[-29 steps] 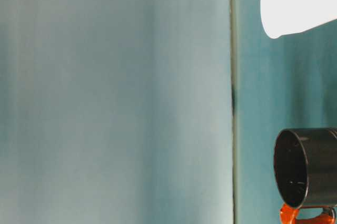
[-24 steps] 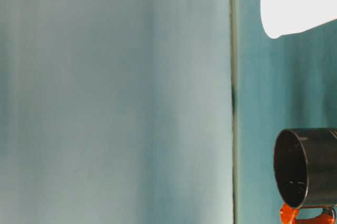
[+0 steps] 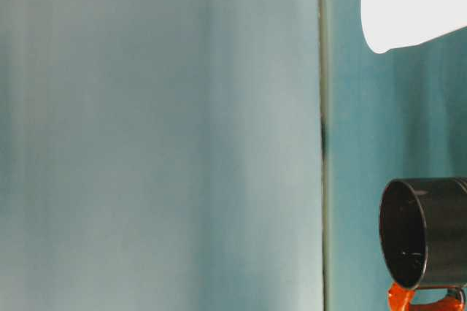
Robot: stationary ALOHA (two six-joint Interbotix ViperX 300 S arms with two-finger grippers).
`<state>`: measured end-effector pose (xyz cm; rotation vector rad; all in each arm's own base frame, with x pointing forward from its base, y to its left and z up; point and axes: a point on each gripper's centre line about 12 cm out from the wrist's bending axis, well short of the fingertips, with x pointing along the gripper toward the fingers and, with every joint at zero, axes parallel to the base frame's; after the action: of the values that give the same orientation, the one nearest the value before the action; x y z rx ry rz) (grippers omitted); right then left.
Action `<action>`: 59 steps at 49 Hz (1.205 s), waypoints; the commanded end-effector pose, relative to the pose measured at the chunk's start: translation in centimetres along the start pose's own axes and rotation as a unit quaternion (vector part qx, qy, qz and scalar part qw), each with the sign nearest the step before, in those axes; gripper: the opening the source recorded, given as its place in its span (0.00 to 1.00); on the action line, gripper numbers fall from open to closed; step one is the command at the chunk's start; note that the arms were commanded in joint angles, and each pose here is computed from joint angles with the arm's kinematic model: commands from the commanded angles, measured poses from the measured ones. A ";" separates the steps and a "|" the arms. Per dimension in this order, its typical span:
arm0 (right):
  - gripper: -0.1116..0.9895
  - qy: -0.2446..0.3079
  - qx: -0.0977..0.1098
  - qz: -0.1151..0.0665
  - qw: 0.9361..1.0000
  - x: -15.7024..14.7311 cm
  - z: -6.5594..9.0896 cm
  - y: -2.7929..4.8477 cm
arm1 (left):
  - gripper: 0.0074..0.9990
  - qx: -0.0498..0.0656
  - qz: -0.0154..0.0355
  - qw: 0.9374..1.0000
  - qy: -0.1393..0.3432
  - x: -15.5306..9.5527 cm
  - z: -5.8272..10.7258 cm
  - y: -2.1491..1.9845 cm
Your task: Put the paper cup into the moved red handle cup holder.
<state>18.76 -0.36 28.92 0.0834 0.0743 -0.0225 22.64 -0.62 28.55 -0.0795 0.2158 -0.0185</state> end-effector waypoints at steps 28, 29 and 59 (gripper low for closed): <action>0.01 0.099 0.058 -0.019 0.993 0.0 -1.7 -0.40 | 0.02 0.013 0.023 0.956 0.293 5.2 -3.9 0.30; 0.01 0.101 0.059 -0.020 0.993 0.0 -1.8 -0.43 | 0.02 0.012 0.023 0.954 0.297 5.4 -4.0 0.29; 0.01 0.109 0.059 -0.027 0.992 0.0 -2.1 -0.65 | 0.02 0.033 0.023 0.935 0.352 7.0 -4.8 0.50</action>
<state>18.32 -0.79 26.19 0.1934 0.3065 -0.0694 28.01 -0.73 21.57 -0.0015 0.9555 -0.0074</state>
